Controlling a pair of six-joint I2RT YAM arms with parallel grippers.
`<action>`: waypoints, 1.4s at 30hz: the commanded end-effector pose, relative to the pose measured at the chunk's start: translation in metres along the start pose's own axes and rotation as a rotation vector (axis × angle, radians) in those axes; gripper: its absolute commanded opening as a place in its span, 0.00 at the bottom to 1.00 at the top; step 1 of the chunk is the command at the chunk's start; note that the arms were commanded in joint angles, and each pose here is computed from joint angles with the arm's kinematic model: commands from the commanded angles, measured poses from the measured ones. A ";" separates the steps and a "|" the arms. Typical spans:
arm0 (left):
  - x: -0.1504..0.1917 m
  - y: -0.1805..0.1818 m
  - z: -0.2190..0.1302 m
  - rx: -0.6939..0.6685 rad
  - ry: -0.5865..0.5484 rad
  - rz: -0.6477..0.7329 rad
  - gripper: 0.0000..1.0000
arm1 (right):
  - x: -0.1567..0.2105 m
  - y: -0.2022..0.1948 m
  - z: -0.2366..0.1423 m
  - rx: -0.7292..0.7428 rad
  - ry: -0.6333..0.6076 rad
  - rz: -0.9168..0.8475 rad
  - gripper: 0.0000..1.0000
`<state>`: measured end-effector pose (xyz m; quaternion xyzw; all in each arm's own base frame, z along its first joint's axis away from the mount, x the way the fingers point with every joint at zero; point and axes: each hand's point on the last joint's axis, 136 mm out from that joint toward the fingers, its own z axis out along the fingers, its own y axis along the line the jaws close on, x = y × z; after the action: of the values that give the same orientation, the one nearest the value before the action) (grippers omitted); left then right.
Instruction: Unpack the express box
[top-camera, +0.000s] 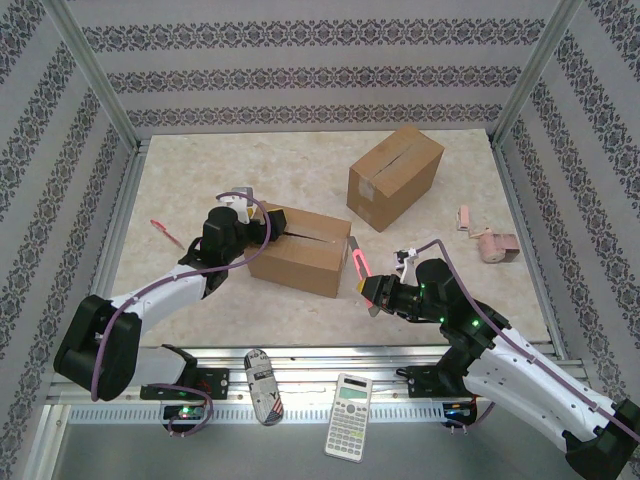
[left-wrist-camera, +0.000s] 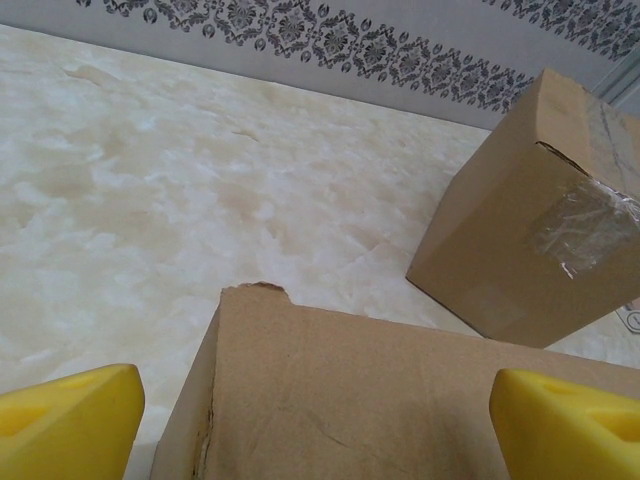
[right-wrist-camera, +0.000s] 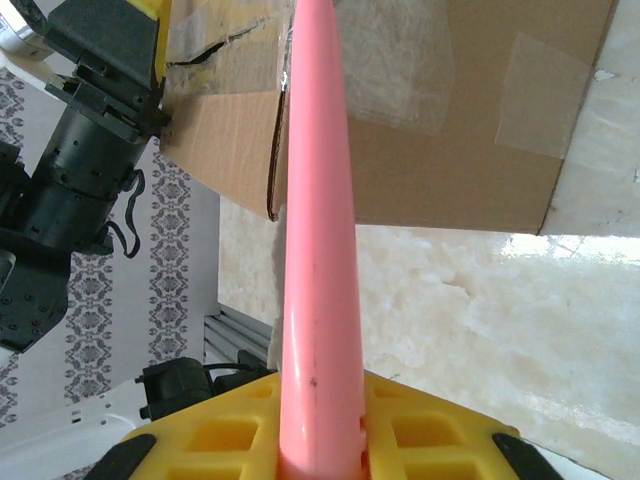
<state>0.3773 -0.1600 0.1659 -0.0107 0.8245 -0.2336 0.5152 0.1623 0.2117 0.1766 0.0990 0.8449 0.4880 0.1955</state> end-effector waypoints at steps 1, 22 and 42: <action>0.120 0.051 -0.009 -0.206 0.386 -0.017 0.89 | 0.009 0.002 0.004 -0.021 0.038 -0.009 0.00; 0.150 0.092 -0.024 -0.517 0.545 0.110 0.88 | 0.018 0.009 0.001 -0.033 0.099 -0.010 0.00; 0.148 0.090 -0.023 -0.507 0.539 0.115 0.88 | 0.035 0.026 0.003 -0.112 0.174 -0.035 0.00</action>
<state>0.3915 -0.1528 0.1476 -0.0641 0.8594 -0.1259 0.4915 0.1542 0.2215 0.1757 0.0888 0.8459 0.4967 0.1731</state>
